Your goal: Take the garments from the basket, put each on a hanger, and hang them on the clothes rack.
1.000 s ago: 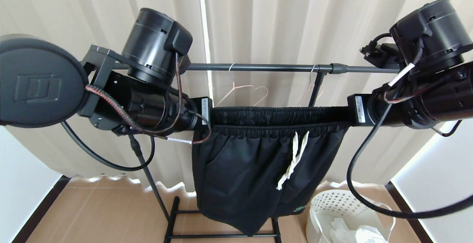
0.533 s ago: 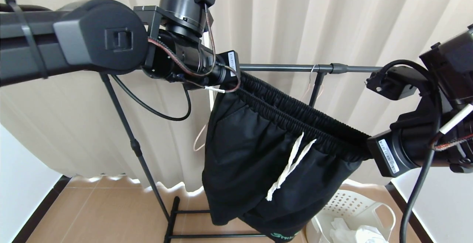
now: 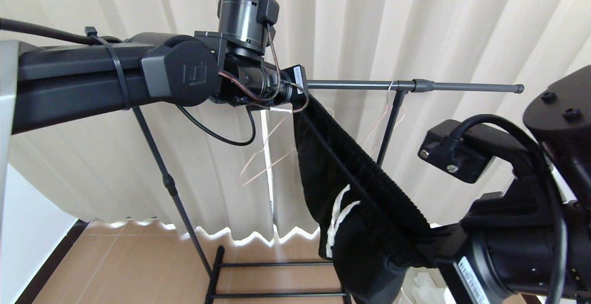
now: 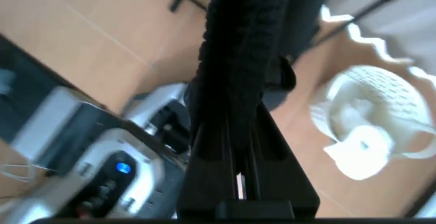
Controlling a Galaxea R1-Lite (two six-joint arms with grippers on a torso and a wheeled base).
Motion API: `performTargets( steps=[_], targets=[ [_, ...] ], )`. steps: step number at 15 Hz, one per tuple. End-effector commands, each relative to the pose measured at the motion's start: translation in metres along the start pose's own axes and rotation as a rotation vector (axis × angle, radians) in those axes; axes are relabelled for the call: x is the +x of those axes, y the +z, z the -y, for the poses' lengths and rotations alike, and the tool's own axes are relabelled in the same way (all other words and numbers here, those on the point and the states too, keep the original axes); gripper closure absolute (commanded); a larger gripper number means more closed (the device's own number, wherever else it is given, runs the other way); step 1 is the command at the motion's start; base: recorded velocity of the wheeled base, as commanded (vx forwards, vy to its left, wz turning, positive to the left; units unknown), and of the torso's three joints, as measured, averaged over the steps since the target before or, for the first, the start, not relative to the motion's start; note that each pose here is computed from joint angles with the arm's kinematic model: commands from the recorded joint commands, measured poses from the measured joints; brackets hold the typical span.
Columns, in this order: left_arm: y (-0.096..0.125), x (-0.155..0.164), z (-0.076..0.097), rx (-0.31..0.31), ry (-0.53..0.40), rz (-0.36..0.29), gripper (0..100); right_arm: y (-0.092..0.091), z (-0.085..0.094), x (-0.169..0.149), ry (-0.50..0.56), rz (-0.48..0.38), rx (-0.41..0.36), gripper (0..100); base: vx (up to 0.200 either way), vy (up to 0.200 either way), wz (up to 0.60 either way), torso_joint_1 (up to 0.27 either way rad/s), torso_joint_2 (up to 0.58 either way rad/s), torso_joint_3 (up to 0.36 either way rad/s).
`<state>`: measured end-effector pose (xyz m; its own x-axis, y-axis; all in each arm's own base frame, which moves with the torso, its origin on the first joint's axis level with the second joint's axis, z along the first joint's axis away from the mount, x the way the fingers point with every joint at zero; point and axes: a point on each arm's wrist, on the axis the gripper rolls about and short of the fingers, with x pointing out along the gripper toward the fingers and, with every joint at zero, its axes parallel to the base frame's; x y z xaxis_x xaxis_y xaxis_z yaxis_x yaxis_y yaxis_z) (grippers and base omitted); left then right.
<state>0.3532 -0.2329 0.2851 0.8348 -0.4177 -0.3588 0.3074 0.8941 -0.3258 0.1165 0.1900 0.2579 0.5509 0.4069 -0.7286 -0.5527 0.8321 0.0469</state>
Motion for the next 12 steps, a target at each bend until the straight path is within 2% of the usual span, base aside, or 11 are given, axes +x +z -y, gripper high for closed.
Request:
performTargets(
  steps=[1, 3, 4, 6, 7, 12],
  targets=[
    [0.0, 0.003, -0.003, -0.004, 0.007, 0.001, 100, 0.001, -0.024, 0.02, 0.057, -0.024, -0.003, 100, 0.0, 0.0, 0.0, 0.0, 0.0, 0.0],
    [0.0, 0.003, -0.003, -0.004, 0.007, 0.001, 100, 0.003, -0.032, 0.022, 0.113, -0.006, 0.044, 100, 0.0, 0.0, 0.0, 0.0, 0.0, 0.0],
    [0.0, 0.003, -0.003, -0.004, 0.007, 0.001, 100, 0.007, -0.035, 0.02, 0.176, 0.009, 0.077, 100, 0.0, 0.0, 0.0, 0.0, 0.0, 0.0],
    [-0.001, 0.003, -0.003, -0.004, 0.008, -0.001, 100, 0.009, -0.035, 0.018, 0.216, 0.019, 0.091, 100, 0.0, 0.0, 0.0, 0.0, 0.0, 0.0],
    [-0.002, 0.004, -0.002, -0.003, 0.008, -0.004, 100, 0.01, -0.036, 0.012, 0.285, 0.013, 0.109, 100, 0.0, 0.0, 0.0, 0.0, 0.0, 0.0],
    [-0.002, 0.004, -0.002, -0.002, 0.007, -0.004, 100, 0.01, -0.036, 0.013, 0.301, 0.017, 0.108, 100, 0.0, 0.0, 0.0, 0.0, 0.0, 0.0]
  ],
)
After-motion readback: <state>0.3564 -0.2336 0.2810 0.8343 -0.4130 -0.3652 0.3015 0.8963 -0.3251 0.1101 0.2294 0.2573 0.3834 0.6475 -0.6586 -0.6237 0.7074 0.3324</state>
